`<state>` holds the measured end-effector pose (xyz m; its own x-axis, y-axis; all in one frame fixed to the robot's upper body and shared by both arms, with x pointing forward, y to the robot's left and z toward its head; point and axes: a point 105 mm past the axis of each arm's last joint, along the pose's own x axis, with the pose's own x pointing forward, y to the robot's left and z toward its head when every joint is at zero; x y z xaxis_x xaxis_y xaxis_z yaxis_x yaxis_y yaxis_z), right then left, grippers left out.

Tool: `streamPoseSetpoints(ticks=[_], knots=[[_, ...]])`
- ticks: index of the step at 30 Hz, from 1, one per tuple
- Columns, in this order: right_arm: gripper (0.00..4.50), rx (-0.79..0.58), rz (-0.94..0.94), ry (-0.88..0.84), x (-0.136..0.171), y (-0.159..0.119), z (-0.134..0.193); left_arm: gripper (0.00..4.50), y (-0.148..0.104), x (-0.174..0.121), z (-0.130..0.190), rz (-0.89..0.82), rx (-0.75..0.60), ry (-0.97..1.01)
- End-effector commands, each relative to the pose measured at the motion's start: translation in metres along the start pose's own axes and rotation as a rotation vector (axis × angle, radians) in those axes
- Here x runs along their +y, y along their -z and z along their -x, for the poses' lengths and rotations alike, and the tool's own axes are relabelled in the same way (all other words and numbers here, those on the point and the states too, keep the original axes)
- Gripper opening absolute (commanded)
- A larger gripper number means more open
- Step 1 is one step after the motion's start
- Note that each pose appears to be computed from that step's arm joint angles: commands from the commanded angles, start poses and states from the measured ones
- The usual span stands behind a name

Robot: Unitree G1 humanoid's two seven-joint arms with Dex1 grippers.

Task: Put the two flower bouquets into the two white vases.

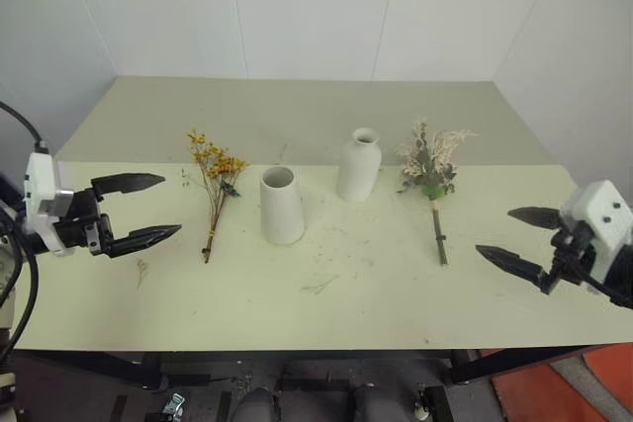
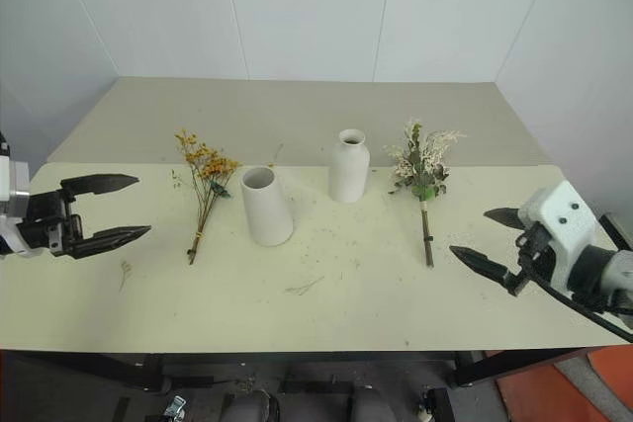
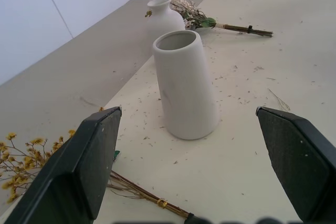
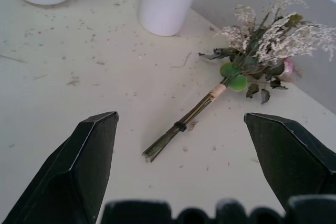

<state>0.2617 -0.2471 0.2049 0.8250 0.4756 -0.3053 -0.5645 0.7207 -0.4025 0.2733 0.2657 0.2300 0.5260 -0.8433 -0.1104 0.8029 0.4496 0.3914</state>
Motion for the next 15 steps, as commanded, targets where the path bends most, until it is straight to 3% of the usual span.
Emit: streamPoseSetpoints(ticks=[1,15], knots=[[4.50,0.003,0.032,0.025,-0.003,-0.008,-0.007,4.49,-0.022,0.004,-0.001,-0.080,-0.046,-0.013],[4.50,0.088,-0.046,0.039,-0.012,-0.005,-0.042,4.49,-0.039,0.012,-0.019,-0.173,-0.062,0.009]])
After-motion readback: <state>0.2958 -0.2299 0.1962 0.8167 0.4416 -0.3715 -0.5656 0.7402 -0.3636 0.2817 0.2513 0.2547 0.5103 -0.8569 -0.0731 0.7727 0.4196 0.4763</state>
